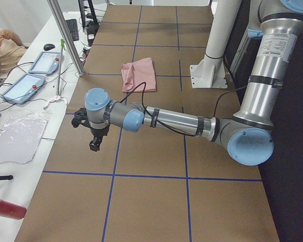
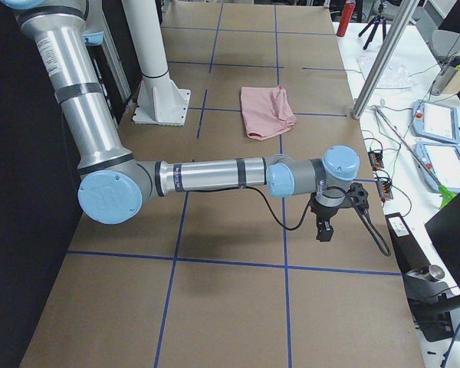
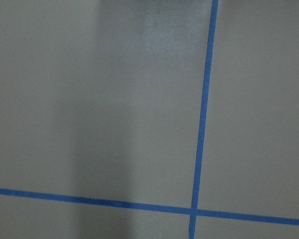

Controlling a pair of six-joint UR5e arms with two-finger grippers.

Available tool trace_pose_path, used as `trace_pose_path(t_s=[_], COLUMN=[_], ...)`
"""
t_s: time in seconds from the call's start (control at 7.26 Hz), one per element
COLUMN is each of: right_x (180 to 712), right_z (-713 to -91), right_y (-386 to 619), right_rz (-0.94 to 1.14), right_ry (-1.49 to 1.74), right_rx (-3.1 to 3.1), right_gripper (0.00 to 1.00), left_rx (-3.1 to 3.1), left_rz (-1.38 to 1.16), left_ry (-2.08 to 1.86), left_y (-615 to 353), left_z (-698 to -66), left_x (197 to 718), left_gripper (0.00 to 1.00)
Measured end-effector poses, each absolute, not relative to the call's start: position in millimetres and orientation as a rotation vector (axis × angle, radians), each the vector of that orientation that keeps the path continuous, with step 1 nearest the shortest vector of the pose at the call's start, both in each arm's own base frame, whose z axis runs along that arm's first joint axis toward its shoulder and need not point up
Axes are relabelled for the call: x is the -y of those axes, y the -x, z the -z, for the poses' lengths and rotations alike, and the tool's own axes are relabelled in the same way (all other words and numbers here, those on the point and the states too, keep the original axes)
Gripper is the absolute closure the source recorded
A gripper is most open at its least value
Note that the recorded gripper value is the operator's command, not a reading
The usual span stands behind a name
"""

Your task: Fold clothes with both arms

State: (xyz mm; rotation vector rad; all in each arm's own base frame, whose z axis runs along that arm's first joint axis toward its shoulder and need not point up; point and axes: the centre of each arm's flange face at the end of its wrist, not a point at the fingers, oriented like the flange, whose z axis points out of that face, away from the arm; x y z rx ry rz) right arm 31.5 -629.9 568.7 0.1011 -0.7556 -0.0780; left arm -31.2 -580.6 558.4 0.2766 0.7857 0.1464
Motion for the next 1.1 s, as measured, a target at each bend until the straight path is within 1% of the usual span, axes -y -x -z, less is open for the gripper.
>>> trace_pose_path(t_s=[0.41,1.1], right_x=[610,600], right_z=[-591,-583], right_y=[-31,-28], right_rz=[0.167,0.177], right_ry=[-0.09,-0.111], right_rx=[0.758,0.793], right_gripper=[0.0,0.0], left_rx=[-0.789,-0.852], left_rz=[-0.137,-0.151], left_ry=[-0.26,-0.27], left_y=[33,30], left_z=[-570,-553], left_x=[563,552], left_gripper=[0.0,0.0])
